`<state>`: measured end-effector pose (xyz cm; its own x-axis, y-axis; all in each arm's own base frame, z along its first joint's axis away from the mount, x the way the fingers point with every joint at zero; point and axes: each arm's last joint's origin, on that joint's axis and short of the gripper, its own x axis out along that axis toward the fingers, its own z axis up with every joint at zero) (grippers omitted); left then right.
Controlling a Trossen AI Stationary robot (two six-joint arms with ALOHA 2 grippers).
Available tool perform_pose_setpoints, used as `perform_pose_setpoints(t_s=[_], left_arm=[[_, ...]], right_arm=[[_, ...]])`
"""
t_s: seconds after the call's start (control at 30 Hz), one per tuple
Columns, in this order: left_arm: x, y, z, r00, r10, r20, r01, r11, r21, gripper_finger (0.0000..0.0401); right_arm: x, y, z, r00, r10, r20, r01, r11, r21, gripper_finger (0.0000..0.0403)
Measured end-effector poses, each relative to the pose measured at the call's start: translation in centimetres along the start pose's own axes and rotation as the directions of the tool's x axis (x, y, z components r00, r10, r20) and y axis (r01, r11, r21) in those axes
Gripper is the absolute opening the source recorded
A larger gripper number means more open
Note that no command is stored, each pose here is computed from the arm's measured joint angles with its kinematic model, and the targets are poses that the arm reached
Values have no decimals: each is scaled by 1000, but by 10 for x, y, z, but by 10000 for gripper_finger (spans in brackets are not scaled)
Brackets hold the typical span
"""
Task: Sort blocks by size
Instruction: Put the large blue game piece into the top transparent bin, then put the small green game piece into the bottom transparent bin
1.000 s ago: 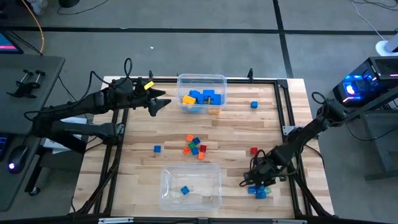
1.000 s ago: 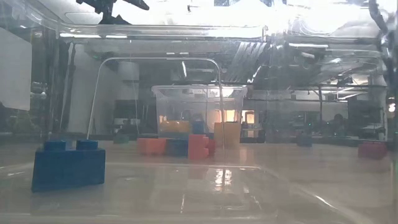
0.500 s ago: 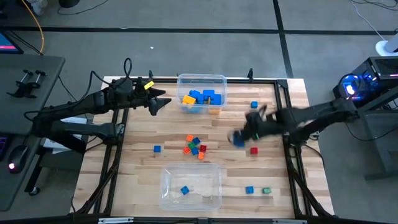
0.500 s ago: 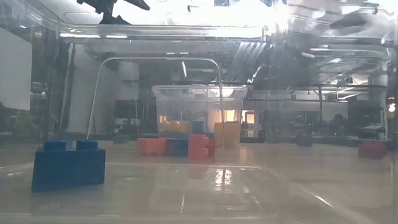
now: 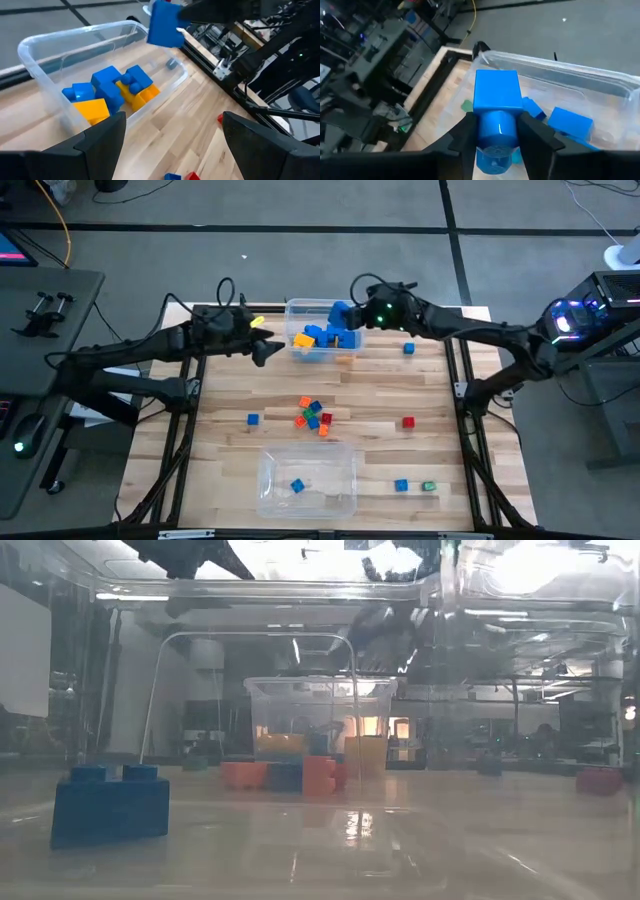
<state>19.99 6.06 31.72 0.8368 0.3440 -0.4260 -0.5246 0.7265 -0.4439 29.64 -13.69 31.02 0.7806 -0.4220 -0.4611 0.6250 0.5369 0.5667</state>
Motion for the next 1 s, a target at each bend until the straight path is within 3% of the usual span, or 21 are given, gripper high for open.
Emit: perform_pose_setpoints(t_s=[0.2, 0.37, 0.47, 0.53, 0.63, 0.73, 0.8, 0.9, 1.0], left_arm=[[-1, -2, 3, 999, -36, 25, 36, 999, -6, 317], [-9, -4, 15, 996, -47, 76, 45, 999, 27, 317], [-13, 1, 29, 998, 37, 54, -38, 999, 9, 317], [-12, 10, 36, 987, 159, -30, -159, 987, -6, 317], [-4, 30, 40, 912, 342, -227, -343, 939, 33, 317], [13, 53, 33, 778, 476, -410, -471, 874, 119, 317], [26, 67, 25, 695, 532, -483, -495, 842, 215, 317], [48, 83, 17, 629, 554, -545, -391, 832, 395, 317], [69, 92, 11, 603, 541, -586, -180, 808, 561, 317]], right_arm=[[17, -9, -5, 998, -14, -59, 11, 998, -56, 198], [13, -3, 5, 999, -47, 23, 49, 996, -71, 250], [3, 7, 23, 998, 2, 69, 2, 998, -63, 264], [-6, 17, 35, 994, 58, 92, -50, 995, -88, 266], [-17, 31, 48, 986, 138, 93, -124, 981, -146, 267], [-26, 43, 55, 982, 170, 82, -153, 972, -181, 267], [-30, 48, 56, 980, 181, 77, -162, 965, -208, 267], [-30, 52, 51, 982, 182, 54, -165, 959, -232, 268], [-29, 53, 44, 987, 163, 10, -157, 959, -236, 268]])
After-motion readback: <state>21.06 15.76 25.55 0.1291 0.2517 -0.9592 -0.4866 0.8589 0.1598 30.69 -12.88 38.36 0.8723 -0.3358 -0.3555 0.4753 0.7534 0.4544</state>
